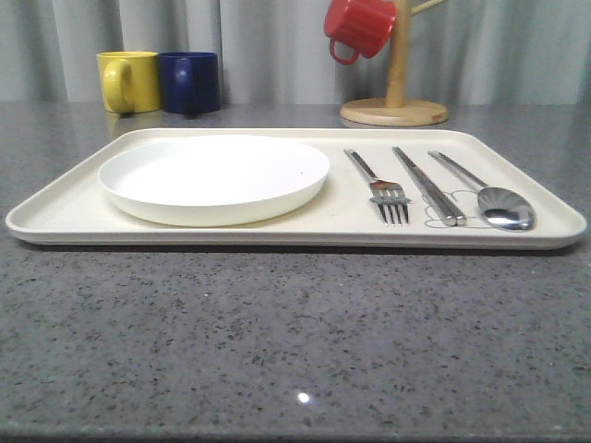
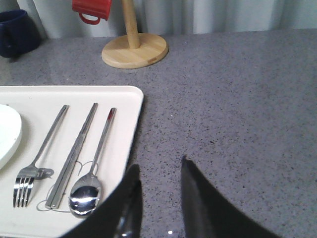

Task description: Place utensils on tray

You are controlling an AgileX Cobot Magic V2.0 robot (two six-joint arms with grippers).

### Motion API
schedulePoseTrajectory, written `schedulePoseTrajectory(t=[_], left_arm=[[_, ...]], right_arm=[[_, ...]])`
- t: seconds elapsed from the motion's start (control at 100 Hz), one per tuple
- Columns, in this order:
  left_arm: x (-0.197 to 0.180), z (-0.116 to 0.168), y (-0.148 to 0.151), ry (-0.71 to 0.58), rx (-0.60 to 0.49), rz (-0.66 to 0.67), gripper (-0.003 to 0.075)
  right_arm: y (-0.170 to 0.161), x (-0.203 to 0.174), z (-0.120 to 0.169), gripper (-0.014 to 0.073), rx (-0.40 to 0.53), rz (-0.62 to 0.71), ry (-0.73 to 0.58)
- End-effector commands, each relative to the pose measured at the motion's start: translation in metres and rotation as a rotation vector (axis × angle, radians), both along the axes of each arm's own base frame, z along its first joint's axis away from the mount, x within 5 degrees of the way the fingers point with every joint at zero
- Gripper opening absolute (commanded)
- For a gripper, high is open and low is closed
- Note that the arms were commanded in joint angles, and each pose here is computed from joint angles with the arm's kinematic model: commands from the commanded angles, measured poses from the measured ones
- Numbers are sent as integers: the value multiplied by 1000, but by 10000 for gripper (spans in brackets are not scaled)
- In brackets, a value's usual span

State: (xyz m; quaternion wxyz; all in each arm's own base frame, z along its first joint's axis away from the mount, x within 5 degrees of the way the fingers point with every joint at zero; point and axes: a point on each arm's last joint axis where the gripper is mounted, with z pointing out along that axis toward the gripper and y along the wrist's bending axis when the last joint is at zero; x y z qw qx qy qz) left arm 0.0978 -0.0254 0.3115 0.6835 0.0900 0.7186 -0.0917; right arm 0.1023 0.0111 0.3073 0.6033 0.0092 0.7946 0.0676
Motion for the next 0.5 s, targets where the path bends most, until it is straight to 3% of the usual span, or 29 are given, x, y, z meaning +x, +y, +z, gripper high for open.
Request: schedulePoseTrajectory(t=[0.0, 0.07, 0.49], left_arm=[[0, 15, 1, -86, -25, 17, -18], [0, 15, 1, -86, -25, 17, -18], [0, 15, 1, -86, -25, 17, -18]], right_arm=[[0, -1, 19, 35, -9, 11, -142], [0, -1, 19, -76, -9, 11, -147], [0, -1, 19, -68, -9, 11, -142]])
